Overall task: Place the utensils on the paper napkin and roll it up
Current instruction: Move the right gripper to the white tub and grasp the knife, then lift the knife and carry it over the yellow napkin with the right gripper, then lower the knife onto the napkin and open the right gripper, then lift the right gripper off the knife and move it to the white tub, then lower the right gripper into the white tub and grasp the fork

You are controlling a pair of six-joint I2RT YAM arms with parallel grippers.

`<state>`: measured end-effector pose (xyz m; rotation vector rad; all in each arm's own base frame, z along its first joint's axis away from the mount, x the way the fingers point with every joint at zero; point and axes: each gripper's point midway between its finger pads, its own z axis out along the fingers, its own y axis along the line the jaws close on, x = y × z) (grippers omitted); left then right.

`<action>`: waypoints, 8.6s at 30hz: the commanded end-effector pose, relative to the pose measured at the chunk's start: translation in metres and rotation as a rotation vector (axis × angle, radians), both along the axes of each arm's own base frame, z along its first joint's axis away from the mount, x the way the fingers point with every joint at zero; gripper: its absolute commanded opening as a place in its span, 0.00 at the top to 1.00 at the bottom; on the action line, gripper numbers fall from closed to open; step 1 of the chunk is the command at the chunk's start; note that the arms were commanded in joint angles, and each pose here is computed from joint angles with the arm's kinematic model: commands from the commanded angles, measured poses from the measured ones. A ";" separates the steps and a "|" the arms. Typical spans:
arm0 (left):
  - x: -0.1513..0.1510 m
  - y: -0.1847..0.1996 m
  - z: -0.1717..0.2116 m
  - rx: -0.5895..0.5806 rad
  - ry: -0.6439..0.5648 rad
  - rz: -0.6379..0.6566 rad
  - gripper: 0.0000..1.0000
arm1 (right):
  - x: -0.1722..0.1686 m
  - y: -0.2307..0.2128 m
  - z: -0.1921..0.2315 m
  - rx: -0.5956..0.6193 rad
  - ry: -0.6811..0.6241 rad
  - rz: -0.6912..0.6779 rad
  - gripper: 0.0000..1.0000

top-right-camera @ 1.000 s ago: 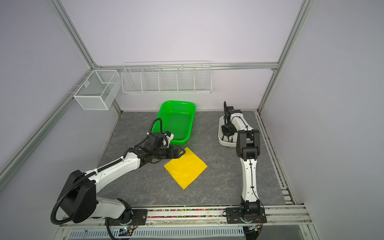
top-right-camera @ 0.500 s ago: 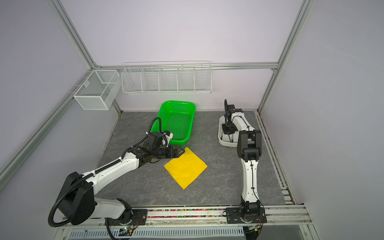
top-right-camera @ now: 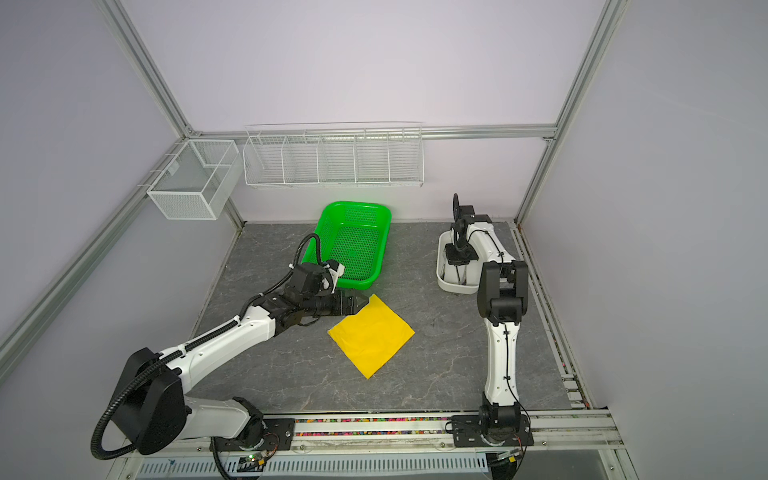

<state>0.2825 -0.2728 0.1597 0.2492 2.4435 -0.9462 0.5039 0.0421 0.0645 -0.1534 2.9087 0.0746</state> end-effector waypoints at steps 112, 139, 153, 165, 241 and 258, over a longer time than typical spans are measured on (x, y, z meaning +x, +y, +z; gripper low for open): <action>-0.020 0.020 -0.068 -0.009 0.225 0.060 0.21 | -0.214 0.274 -0.045 0.586 0.318 0.134 0.83; -0.019 0.019 -0.070 -0.004 0.231 0.056 0.21 | -0.208 0.270 -0.022 0.563 0.211 0.106 0.83; -0.019 0.024 -0.071 0.010 0.226 0.078 0.22 | -0.211 0.257 -0.020 0.357 0.091 0.042 0.69; -0.022 0.023 -0.082 0.017 0.250 0.069 0.25 | -0.222 0.269 -0.024 0.186 0.034 0.093 0.69; -0.002 -0.011 -0.020 0.003 0.068 0.001 0.19 | -0.083 0.021 0.061 0.137 -0.196 -0.275 0.65; 0.001 -0.058 0.019 -0.011 0.000 -0.102 0.01 | 0.005 0.022 0.002 0.138 -0.076 -0.238 0.68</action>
